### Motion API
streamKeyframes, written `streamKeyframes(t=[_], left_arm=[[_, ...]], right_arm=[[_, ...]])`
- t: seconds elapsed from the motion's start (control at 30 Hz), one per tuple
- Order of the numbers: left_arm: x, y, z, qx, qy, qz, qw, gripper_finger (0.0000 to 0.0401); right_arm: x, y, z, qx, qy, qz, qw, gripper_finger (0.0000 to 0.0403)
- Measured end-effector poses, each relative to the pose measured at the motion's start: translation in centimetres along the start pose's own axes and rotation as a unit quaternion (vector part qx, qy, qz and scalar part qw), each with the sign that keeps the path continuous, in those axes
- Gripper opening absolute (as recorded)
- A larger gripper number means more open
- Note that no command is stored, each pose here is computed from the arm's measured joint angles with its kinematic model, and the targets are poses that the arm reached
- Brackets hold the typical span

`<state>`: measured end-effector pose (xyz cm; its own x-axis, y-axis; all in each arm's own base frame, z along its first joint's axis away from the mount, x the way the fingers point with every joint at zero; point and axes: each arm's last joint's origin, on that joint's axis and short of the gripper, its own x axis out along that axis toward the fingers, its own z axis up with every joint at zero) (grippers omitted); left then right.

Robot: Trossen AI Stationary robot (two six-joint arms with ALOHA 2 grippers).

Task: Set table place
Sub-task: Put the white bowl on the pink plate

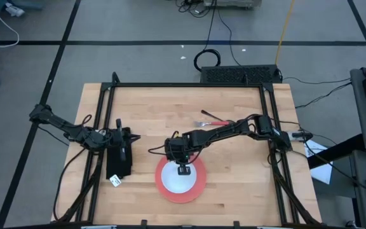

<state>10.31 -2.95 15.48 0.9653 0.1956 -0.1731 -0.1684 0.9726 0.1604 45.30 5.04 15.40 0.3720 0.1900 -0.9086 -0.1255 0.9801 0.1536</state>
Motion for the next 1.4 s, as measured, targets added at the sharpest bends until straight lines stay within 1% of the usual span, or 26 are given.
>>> streamKeyframes(t=[0.17,0.4,0.5,0.8,1.1,1.27,1.4], left_arm=[[0.0,0.0,0.0,0.000,0.000,0.000,1.000,0.0031],[0.0,0.0,0.0,0.000,0.000,0.000,1.000,0.0031],[0.0,0.0,0.0,-0.002,0.000,0.000,1.000,0.0031],[0.0,0.0,0.0,-0.005,0.000,0.000,1.000,0.0031],[0.0,0.0,0.0,-0.006,0.000,0.000,1.000,0.0031],[0.0,0.0,0.0,-0.008,0.000,0.000,1.000,0.0031],[0.0,0.0,0.0,-0.010,0.000,0.000,1.000,0.0031]], right_arm=[[0.0,0.1,0.0,-0.012,0.000,-0.001,1.000,0.0010],[0.3,0.2,-0.2,-0.011,0.007,-0.005,1.000,0.0055],[0.3,0.2,-0.2,-0.011,0.005,-0.003,1.000,0.0068],[0.3,0.5,-0.2,-0.010,0.005,0.002,1.000,0.0070],[-0.4,2.5,0.1,-0.027,-0.006,0.013,1.000,0.0070],[-1.2,2.8,0.4,-0.030,-0.022,0.014,0.999,0.0070],[-1.4,2.5,0.4,-0.024,-0.022,0.011,0.999,0.0070]])
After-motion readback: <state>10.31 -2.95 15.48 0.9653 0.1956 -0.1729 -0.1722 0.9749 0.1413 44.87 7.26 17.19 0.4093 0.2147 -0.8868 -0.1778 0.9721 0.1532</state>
